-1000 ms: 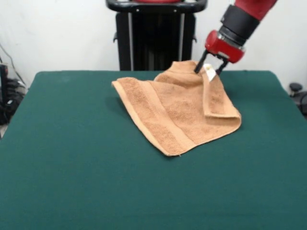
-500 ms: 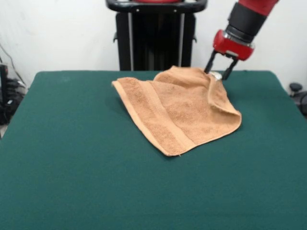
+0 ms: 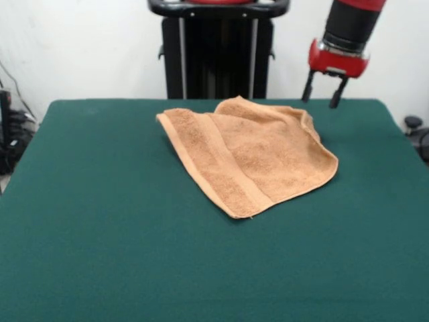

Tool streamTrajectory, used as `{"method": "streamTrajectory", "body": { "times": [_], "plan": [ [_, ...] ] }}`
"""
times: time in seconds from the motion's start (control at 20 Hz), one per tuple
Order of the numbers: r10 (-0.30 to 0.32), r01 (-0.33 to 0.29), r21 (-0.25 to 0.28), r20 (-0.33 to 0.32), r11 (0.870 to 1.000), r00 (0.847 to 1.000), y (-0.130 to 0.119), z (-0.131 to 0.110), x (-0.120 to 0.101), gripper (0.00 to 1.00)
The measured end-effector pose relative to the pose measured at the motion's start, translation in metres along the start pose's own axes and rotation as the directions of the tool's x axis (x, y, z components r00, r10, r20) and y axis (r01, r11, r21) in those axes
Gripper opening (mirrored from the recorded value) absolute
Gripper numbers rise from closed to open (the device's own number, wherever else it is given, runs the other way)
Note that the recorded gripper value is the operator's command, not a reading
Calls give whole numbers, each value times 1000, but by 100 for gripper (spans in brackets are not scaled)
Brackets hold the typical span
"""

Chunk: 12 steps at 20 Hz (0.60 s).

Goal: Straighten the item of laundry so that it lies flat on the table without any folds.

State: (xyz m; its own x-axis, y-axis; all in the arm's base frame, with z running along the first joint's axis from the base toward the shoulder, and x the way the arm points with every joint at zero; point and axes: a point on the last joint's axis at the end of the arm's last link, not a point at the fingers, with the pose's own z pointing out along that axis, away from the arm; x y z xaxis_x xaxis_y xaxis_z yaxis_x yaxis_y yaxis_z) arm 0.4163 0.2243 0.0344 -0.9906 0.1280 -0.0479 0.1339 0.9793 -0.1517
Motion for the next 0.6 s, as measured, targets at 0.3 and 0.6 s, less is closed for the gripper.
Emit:
{"method": "streamTrajectory", "body": {
  "times": [0.3,0.6],
  "plan": [
    [66,-69,-112,-31,991,997,1,-14,-24,100],
    [88,-92,-184,-28,979,996,3,-29,-45,100]
  ]
}}
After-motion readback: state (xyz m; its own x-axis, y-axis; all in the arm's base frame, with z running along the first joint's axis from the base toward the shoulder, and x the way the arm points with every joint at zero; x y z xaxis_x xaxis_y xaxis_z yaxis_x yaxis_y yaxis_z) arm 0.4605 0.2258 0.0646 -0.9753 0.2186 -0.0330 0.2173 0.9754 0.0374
